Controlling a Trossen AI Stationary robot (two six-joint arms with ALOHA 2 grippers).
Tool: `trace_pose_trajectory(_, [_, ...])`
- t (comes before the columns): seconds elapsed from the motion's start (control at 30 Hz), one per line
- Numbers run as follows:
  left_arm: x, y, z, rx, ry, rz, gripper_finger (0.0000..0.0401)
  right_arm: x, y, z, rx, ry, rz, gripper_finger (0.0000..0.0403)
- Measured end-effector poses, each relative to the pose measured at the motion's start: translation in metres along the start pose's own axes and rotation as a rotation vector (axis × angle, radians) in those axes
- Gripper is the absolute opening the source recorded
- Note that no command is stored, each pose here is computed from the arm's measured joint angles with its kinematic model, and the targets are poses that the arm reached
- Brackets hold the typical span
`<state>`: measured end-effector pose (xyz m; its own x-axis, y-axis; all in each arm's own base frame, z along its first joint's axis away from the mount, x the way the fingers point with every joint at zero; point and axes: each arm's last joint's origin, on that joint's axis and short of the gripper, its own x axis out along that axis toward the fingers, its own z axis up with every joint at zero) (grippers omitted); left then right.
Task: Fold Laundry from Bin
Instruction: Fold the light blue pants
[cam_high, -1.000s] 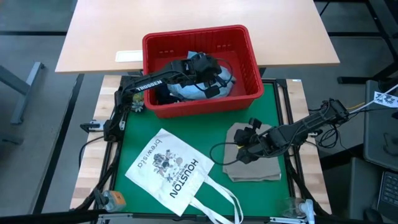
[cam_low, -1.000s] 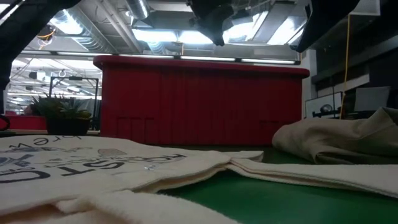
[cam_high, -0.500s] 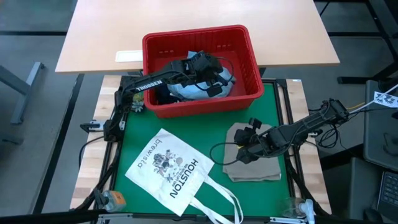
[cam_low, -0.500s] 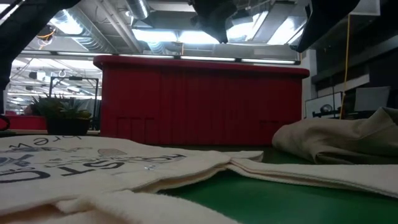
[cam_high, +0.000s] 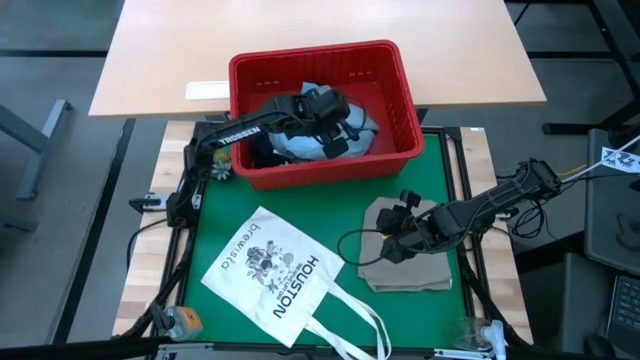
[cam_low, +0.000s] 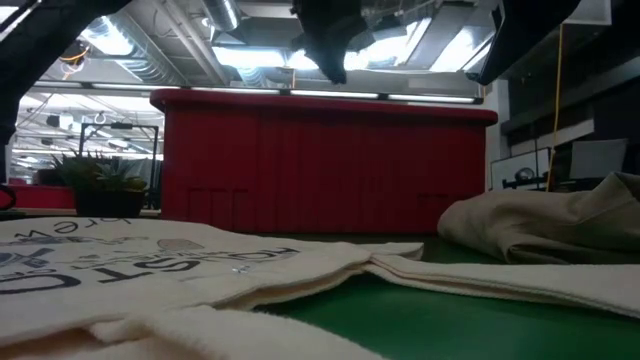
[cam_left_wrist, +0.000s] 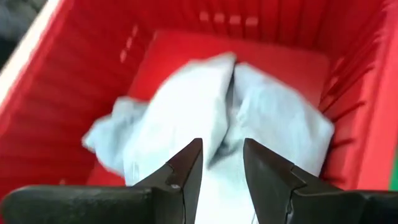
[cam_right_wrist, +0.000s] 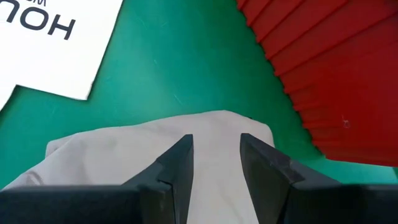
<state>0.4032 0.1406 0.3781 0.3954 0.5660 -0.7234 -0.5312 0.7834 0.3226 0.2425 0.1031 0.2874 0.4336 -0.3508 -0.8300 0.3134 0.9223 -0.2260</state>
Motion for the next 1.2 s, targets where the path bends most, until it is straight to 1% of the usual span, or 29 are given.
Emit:
trace_pose_trajectory(0.1, [0.004, 0.008, -0.005, -0.051, 0.06, -0.04, 0.0112, 0.0, 0.0, 0.0, 0.0, 0.0, 0.0, 0.0133])
trace_pose_trajectory(0.23, [0.009, 0.019, -0.009, -0.119, 0.107, -0.118, 0.0112, 0.0, 0.0, 0.0, 0.0, 0.0, 0.0, 0.0133])
trace_pose_trajectory(0.33, [0.012, 0.025, -0.011, -0.136, 0.129, -0.168, 0.0112, 0.0, 0.0, 0.0, 0.0, 0.001, 0.0, 0.0133])
trace_pose_trajectory(0.53, [0.018, 0.037, -0.012, -0.167, 0.144, -0.164, 0.0112, 0.0, 0.0, 0.0, 0.0, 0.001, 0.0, 0.0133])
trace_pose_trajectory(0.67, [0.022, 0.046, -0.011, -0.238, 0.138, -0.154, 0.0112, 0.0, 0.0, 0.0, 0.0, 0.001, 0.0, 0.0133])
trace_pose_trajectory(0.77, [0.023, 0.049, -0.011, -0.254, 0.131, -0.15, 0.0112, 0.0, 0.0, 0.0, -0.001, 0.001, 0.0, 0.0133])
trace_pose_trajectory(0.87, [0.025, 0.049, -0.008, -0.283, 0.105, -0.15, 0.0112, 0.0, 0.0, 0.0, -0.001, 0.001, 0.0, 0.0133])
trace_pose_trajectory(1.0, [0.035, 0.044, -0.009, -0.288, 0.087, -0.158, 0.0112, 0.0, 0.0, 0.0, 0.0, 0.001, 0.001, 0.0133])
trace_pose_trajectory(1.07, [0.042, 0.039, -0.012, -0.282, 0.101, -0.155, 0.0112, 0.0, 0.0, 0.0, 0.0, 0.001, 0.001, 0.0133])
trace_pose_trajectory(1.2, [0.056, 0.035, -0.023, -0.289, 0.157, -0.094, 0.0112, 0.0, 0.0, 0.0, 0.0, 0.001, 0.001, 0.0133])
